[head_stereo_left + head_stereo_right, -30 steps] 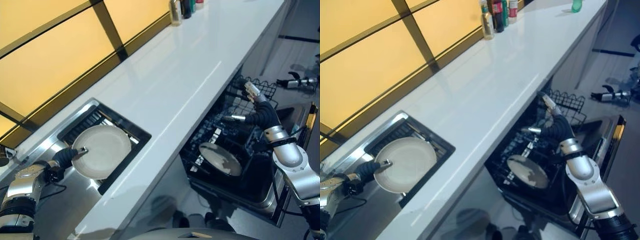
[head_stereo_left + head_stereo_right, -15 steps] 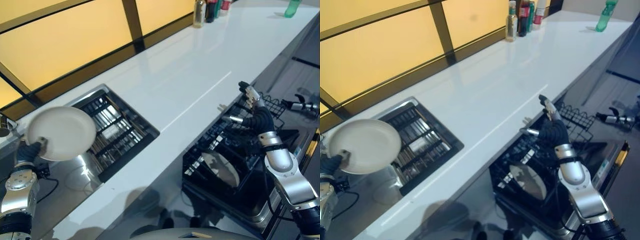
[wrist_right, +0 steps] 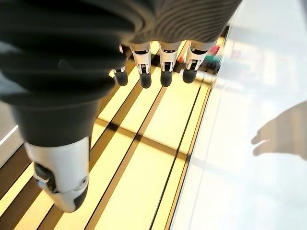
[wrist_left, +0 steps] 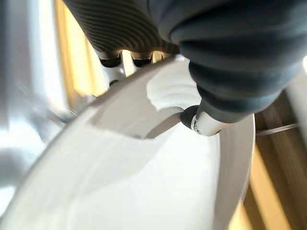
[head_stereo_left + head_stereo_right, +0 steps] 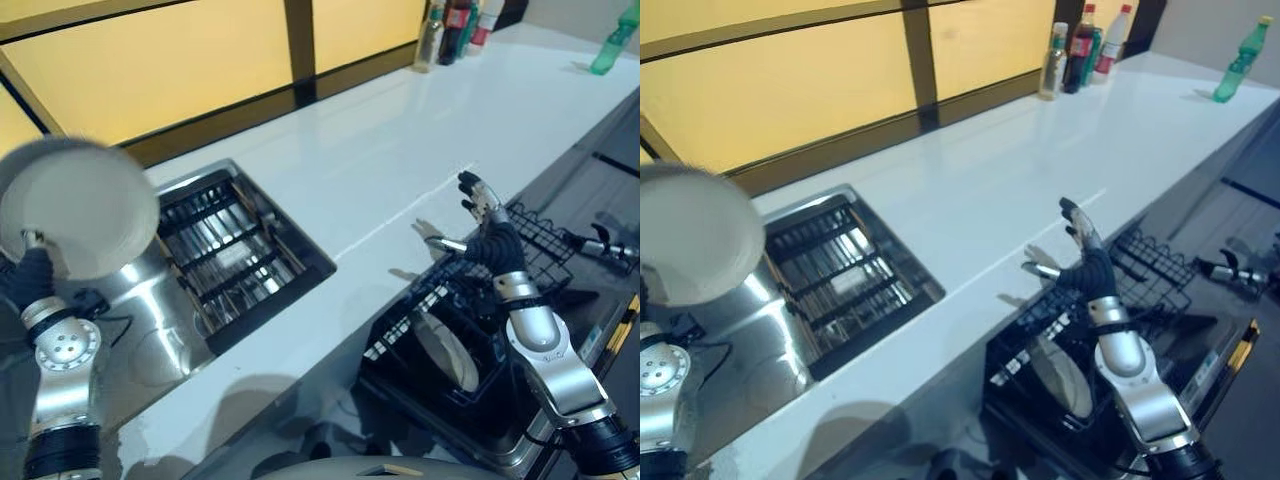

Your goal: Pick up plates and place into dishwasher.

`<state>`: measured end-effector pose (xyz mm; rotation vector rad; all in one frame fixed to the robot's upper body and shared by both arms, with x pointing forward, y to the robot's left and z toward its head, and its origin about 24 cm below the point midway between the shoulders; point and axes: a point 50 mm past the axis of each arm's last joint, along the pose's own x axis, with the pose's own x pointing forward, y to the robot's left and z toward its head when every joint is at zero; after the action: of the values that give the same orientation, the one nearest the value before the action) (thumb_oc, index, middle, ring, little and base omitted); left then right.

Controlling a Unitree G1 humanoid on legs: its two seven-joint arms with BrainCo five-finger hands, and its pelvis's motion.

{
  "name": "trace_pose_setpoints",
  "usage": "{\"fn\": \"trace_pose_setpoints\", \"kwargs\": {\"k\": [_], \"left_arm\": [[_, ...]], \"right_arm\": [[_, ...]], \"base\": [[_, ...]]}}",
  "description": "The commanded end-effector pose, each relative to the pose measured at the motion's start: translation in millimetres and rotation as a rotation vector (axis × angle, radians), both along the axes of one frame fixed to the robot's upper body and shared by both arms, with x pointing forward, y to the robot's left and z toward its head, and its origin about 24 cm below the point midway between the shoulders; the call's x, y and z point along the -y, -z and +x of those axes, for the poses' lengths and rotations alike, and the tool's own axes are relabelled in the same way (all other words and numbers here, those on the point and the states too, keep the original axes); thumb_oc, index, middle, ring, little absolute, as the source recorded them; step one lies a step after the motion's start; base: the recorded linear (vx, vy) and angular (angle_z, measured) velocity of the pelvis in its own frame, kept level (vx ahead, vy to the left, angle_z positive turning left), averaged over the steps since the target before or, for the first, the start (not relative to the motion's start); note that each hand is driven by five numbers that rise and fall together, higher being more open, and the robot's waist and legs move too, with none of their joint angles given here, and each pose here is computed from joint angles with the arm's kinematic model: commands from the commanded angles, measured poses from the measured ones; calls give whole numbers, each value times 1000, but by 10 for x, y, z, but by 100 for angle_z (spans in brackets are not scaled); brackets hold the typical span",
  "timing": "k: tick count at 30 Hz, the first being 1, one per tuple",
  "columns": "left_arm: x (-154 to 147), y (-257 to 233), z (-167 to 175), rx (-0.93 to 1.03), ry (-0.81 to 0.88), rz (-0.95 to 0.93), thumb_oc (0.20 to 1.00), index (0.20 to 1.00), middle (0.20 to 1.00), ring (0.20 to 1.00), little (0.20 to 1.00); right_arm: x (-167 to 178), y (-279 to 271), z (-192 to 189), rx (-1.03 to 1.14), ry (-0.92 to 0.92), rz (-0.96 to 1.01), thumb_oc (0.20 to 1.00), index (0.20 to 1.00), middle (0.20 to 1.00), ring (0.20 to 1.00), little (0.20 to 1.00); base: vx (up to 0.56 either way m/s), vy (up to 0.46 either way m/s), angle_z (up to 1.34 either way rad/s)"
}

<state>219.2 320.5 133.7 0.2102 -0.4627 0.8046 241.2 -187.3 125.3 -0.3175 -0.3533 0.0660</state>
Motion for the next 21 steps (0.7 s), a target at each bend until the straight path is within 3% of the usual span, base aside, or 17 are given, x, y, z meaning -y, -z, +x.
{"fn": "trace_pose_setpoints", "kwargs": {"k": [1,7,11,21], "left_arm": [[272,-255,63,106,151,161,200,200,200,200,200],[720,-198,140,79,409,262,200,200,200,200,200],[881,-76,154,5,575,232,200,200,200,200,200],[1087,63,160,-58,733,205,200,200,200,200,200]], "right_arm": [[-236,-240,-30,131,-148,43,1000,1000,1000,1000,1000],[-422,-246,29,75,-295,164,1000,1000,1000,1000,1000],[-506,-227,43,42,-379,224,1000,1000,1000,1000,1000],[-675,-223,86,-34,-526,389,1000,1000,1000,1000,1000]], "base": [[-34,-70,19],[-49,-52,27],[-56,-24,20],[-14,0,15]]}}
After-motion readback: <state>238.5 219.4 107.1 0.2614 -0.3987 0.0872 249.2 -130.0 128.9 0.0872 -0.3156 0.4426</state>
